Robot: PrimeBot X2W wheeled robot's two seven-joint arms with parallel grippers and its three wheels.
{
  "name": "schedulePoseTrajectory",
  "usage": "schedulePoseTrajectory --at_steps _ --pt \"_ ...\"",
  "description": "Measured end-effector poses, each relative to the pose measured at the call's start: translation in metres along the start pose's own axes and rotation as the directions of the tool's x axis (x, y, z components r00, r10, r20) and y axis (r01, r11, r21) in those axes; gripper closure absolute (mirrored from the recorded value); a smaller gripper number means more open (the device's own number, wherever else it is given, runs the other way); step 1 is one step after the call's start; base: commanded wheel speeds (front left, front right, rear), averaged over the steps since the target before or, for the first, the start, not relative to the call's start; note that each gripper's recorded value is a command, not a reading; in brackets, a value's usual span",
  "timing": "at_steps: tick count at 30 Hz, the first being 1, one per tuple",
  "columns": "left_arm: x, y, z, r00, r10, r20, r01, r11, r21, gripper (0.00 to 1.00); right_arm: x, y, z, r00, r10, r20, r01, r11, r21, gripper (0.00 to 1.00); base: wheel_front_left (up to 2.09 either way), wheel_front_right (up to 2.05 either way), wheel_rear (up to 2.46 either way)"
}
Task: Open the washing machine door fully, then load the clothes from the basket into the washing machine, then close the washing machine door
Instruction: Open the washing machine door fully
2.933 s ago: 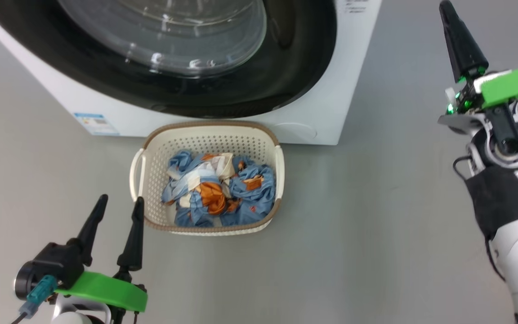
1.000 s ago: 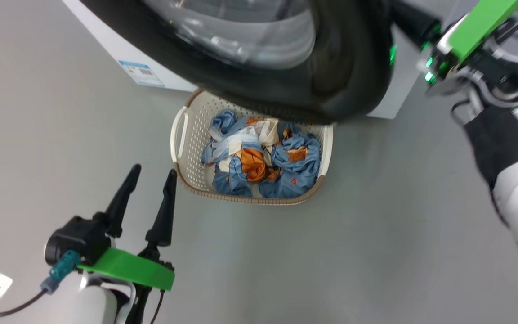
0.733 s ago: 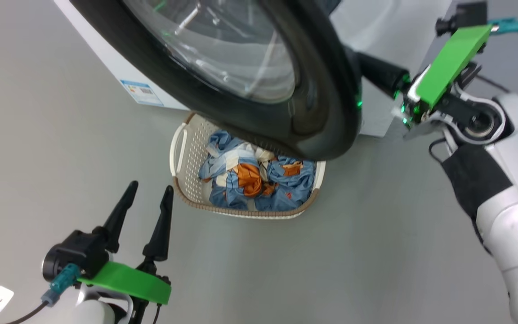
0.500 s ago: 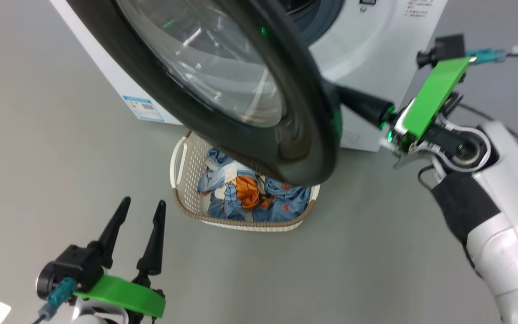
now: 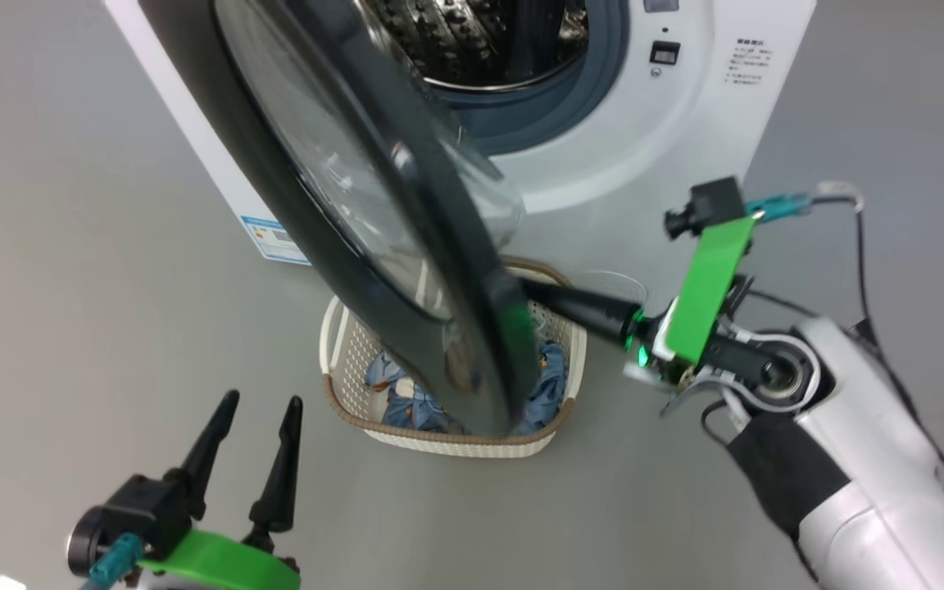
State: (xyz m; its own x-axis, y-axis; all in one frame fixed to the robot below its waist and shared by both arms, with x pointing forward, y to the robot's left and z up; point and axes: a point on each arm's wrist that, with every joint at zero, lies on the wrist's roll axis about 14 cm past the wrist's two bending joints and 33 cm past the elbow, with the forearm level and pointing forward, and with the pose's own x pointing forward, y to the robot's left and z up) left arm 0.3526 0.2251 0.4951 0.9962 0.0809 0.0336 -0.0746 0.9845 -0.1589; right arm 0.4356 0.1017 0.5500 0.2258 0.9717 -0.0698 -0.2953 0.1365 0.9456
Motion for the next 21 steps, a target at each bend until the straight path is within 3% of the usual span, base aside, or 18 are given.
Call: schedulePoseTrajectory --at_steps 11,21 --pt "-0.025 0.014 0.01 0.998 0.051 0.027 -0.051 0.999 0.005 0.0 0.024 0.026 -0.068 0.985 0.086 -0.148 -0.081 0.996 0.04 1.0 0.0 0.0 0.0" --pt "-0.036 0.021 0.016 0.996 0.074 0.047 -0.075 0.997 0.007 0.0 0.03 0.039 -0.085 0.979 0.115 -0.169 -0.109 0.993 0.044 1.0 0.0 0.0 0.0"
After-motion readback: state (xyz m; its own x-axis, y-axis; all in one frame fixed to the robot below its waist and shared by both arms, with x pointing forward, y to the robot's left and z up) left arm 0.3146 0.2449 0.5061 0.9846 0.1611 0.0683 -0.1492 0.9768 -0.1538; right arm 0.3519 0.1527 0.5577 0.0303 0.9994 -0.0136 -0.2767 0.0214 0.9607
